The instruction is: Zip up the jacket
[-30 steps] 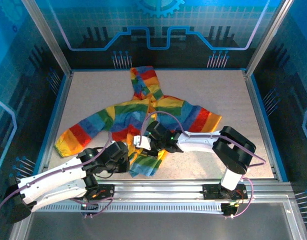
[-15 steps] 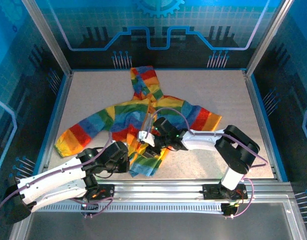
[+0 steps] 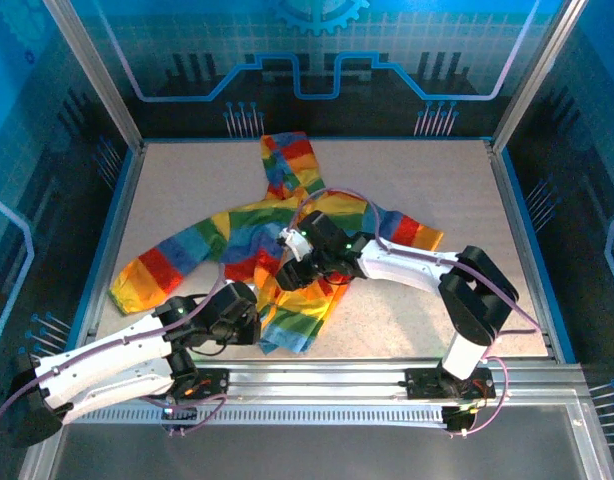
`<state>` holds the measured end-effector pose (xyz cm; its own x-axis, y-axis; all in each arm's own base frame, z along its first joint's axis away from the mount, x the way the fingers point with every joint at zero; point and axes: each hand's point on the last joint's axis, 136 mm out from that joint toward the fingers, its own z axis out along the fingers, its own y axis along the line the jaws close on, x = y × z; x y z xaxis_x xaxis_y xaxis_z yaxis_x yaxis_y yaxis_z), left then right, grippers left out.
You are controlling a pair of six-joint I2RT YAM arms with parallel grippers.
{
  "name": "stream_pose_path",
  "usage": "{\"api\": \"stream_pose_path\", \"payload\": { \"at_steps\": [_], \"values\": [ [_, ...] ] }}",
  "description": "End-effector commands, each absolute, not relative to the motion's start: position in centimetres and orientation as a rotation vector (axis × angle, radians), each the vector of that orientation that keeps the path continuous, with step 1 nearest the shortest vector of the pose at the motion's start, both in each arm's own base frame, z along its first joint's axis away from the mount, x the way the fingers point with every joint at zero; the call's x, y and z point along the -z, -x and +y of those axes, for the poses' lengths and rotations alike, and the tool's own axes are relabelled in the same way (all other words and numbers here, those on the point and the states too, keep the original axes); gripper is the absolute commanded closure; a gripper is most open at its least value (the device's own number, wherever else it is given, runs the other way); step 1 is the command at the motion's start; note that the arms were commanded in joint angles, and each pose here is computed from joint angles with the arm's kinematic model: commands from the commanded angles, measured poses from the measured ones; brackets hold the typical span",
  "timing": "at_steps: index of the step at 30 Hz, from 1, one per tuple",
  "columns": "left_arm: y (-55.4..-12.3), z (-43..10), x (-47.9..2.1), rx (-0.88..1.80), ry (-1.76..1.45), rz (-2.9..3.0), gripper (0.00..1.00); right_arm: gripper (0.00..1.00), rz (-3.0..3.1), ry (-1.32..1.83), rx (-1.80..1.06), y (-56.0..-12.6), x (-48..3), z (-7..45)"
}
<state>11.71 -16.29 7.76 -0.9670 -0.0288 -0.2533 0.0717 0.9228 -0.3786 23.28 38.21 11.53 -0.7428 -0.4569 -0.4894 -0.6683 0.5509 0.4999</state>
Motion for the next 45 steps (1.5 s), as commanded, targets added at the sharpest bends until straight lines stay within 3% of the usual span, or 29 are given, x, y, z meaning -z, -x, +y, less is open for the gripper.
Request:
{"api": "stream_pose_path", "payload": {
  "at_steps": [1, 21, 45],
  "values": [
    [-12.3, -16.4, -7.8, 0.577, -0.048, 2.794, 1.0, 0.62, 2.74, 0.865, -0.851, -21.6, -10.1, 36.9],
    [-12.4, -17.1, -6.4, 0.582, -0.067, 2.812, 1.0, 0.52, 2.944, 1.011, -0.694, -19.1, -7.1, 39.1],
    [-11.8, -16.6, -5.3, 0.588, -0.033, 2.83, 1.0, 0.52, 3.007, 1.069, -0.588, -18.5, -4.9, 39.7]
  ]
}}
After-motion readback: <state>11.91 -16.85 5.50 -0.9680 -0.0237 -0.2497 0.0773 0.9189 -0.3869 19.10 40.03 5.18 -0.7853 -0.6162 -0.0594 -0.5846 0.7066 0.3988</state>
